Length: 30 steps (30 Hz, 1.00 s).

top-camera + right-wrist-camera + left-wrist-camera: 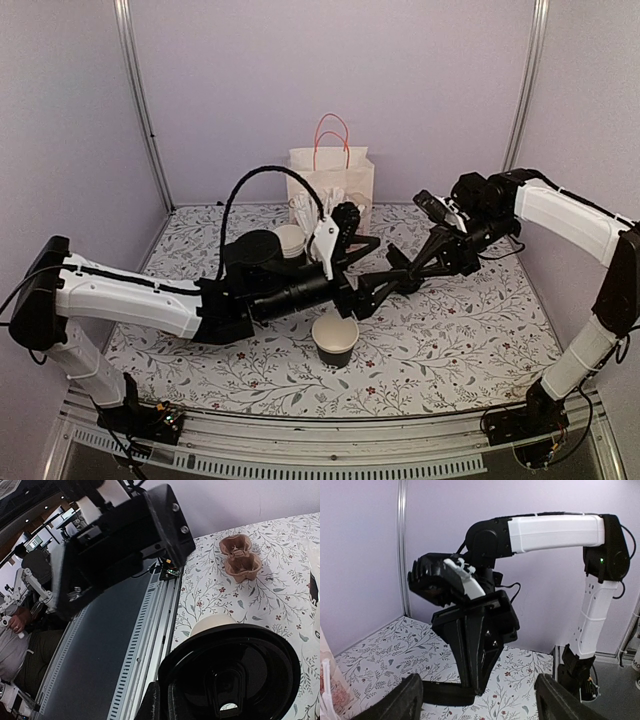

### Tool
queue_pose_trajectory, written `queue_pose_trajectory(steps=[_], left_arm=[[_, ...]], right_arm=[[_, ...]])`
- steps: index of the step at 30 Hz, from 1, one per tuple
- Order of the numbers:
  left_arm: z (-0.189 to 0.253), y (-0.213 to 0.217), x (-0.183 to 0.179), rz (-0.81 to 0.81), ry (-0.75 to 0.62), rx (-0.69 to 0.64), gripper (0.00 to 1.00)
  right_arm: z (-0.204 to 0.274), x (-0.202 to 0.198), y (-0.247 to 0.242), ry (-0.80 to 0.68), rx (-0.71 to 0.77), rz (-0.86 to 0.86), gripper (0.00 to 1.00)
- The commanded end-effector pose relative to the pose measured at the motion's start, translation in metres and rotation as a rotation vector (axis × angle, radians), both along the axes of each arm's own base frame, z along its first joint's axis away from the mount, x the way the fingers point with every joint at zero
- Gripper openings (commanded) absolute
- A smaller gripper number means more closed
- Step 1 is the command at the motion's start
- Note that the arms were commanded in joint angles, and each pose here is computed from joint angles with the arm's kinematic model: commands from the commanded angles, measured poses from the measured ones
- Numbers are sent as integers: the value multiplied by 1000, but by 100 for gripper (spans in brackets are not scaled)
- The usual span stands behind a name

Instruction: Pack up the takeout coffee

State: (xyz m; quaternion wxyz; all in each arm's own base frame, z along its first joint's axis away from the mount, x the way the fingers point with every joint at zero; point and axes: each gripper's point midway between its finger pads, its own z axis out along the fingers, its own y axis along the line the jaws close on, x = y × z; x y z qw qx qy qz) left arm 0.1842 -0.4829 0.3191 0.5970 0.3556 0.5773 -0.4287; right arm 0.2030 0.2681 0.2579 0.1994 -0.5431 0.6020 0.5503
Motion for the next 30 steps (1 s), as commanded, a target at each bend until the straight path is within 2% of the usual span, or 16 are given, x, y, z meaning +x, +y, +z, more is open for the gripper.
queue_pose_trajectory(steps=[1,6,11,17,30], left_arm=[[30,35,-13,2,-78,-179,87],[26,46,-18,-2,-106,-220,87],[27,34,-18,-17,-158,-239,86],[27,21,2,-1,-143,-270,89],[20,-7,10,-80,-103,-307,91]], right_arm=[[46,-22,1,-126,156,70,1],[77,-31,-1,-136,252,74,0],[101,-39,-3,-113,347,82,0],[108,-44,-5,-115,372,86,0],[116,-49,-7,-128,400,91,0]])
